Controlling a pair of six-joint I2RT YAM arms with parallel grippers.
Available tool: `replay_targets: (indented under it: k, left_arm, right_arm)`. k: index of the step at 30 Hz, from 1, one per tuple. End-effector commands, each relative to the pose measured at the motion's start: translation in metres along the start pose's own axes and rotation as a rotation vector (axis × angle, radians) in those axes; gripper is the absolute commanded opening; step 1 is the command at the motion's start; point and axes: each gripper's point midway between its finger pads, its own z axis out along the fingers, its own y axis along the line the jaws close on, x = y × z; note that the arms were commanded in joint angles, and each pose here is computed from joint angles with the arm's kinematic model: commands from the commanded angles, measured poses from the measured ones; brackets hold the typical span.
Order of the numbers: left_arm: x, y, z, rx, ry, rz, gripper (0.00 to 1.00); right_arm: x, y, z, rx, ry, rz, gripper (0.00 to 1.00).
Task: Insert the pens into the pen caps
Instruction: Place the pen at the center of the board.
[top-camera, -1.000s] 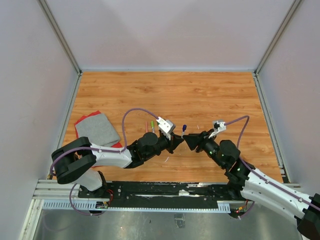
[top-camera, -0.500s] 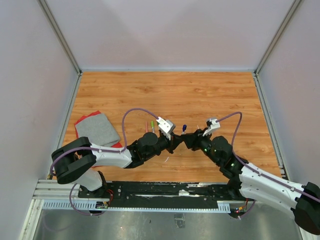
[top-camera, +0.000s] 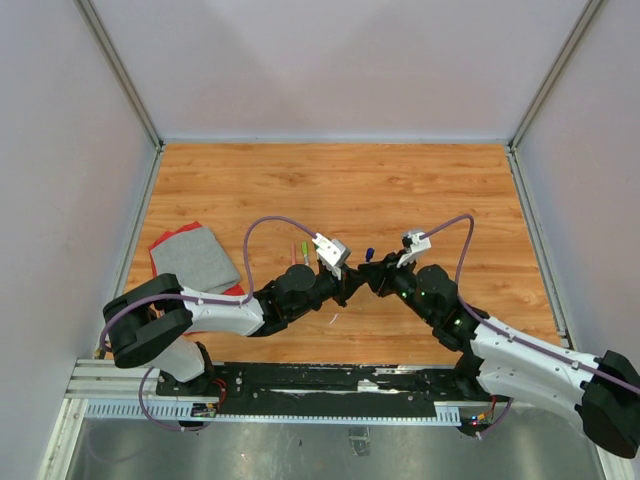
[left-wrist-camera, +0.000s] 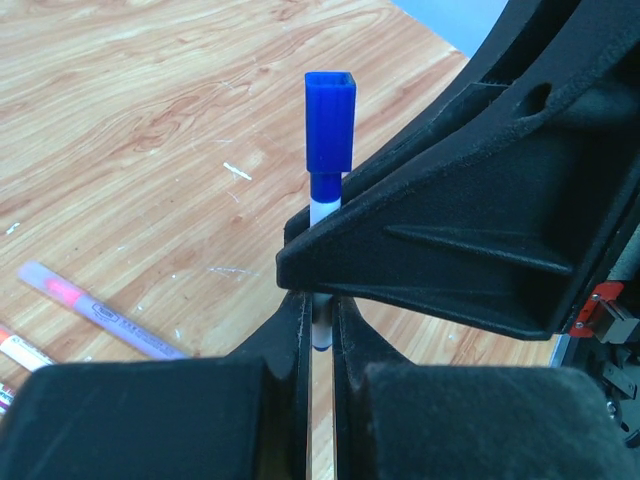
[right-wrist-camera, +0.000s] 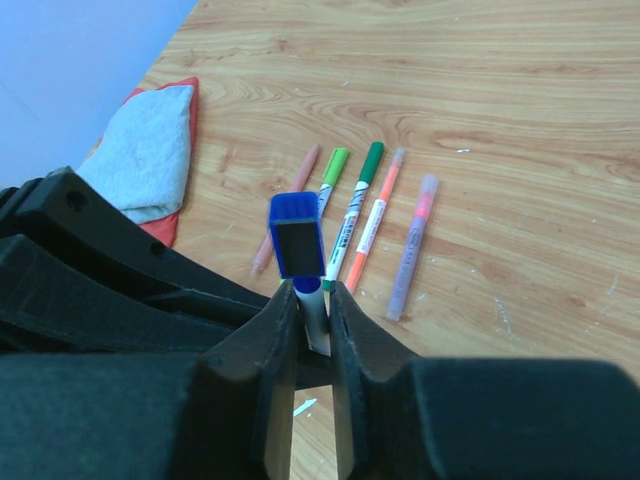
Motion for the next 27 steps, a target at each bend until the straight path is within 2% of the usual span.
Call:
replay_targets:
  k: [1, 4, 7, 13, 16, 23, 27]
  left_arm:
    - [-0.031, -0.008, 0.003, 0.026, -0.09, -0.009, 0.01]
    - [-0.032, -0.008, 0.002, 0.026, -0.092, -0.01, 0.02]
    - [-0.031, -0.007, 0.002, 0.024, -0.092, -0.009, 0.09]
    - [-0.032, -0.005, 0.002, 0.012, -0.095, -0.009, 0.32]
    - [-0.032, -0.004, 0.001, 0.002, -0.099, -0.012, 0.42]
    - [-0.035, 0.005, 0.0, -0.045, -0.11, -0.02, 0.59]
    - [-0.037, 0.022, -0.003, -0.122, -0.121, -0.045, 0.65]
  right_arm:
    - [-0.015, 0.015, 0.003, -0.047, -0.028, -0.031, 0.11]
    - [-0.015, 0.015, 0.003, -0.043, -0.018, -0.04, 0.01]
    - [-0.016, 0.013, 0.003, -0.027, -0.01, -0.047, 0.01]
    - [-0.021, 0.009, 0.001, 0.008, -0.008, -0.079, 0.01]
    - [-0.024, -0.001, 0.001, 0.079, 0.014, -0.08, 0.01]
    - [-0.033, -0.03, -0.003, 0.309, 0.087, -0.113, 0.01]
    - [-0.037, -0.042, -0.003, 0.397, 0.154, -0.131, 0.01]
